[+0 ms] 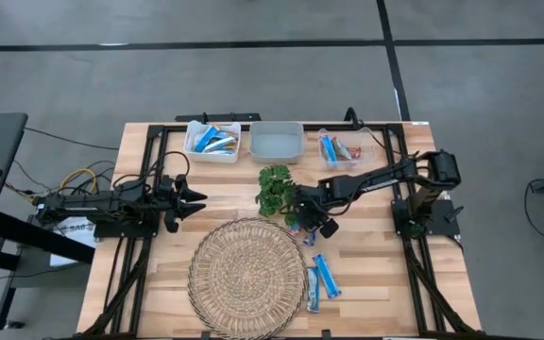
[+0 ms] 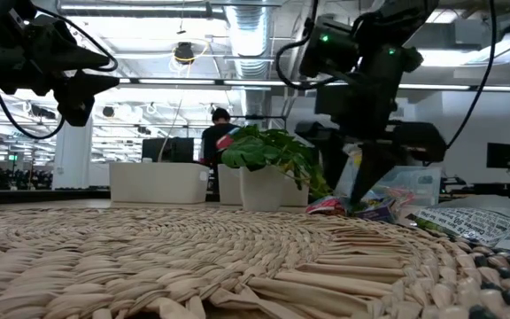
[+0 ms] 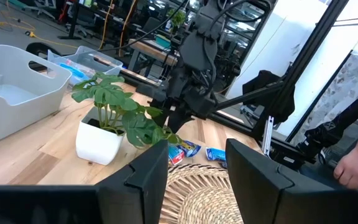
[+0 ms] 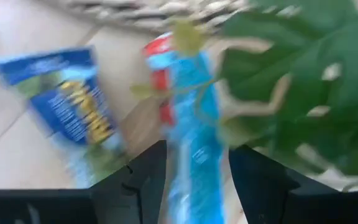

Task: Pick and place Granola Bars by type
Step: Put the red granola bar into the transparent bin

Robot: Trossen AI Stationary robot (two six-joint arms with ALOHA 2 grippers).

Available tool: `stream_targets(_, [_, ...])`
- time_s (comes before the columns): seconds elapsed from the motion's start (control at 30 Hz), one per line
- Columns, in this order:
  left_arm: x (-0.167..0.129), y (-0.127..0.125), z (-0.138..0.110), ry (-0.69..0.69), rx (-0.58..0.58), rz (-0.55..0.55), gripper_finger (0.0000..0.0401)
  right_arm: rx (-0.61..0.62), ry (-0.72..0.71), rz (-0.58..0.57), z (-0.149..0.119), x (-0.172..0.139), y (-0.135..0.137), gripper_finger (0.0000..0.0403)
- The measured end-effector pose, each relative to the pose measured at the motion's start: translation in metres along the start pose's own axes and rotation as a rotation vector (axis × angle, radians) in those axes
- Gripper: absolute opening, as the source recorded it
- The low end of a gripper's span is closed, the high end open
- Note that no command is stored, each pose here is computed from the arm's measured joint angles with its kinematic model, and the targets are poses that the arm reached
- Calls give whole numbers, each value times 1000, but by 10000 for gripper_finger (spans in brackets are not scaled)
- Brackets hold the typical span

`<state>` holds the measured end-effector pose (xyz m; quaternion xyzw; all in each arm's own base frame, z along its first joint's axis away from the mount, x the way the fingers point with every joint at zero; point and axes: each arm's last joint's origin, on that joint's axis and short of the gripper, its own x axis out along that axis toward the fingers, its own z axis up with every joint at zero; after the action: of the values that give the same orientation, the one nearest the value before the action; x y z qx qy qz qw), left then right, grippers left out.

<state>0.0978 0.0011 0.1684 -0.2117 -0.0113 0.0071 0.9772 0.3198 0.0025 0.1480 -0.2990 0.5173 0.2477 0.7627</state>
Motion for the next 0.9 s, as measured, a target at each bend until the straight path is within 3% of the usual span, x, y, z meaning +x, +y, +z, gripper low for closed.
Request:
stream_targets(0.23, [0, 0, 0, 0, 0, 0, 153, 16, 37, 29, -5, 14, -1, 155])
stream_targets(0.47, [0, 0, 0, 0, 0, 1, 153, 37, 49, 33, -6, 11, 0, 85])
stream_targets(0.7, [0, 0, 0, 0, 0, 0, 153, 82, 78, 48, -9, -2, 4, 27])
stream_targets(0.9, [0, 0, 0, 0, 0, 0, 153, 79, 41, 59, -7, -26, 9, 15])
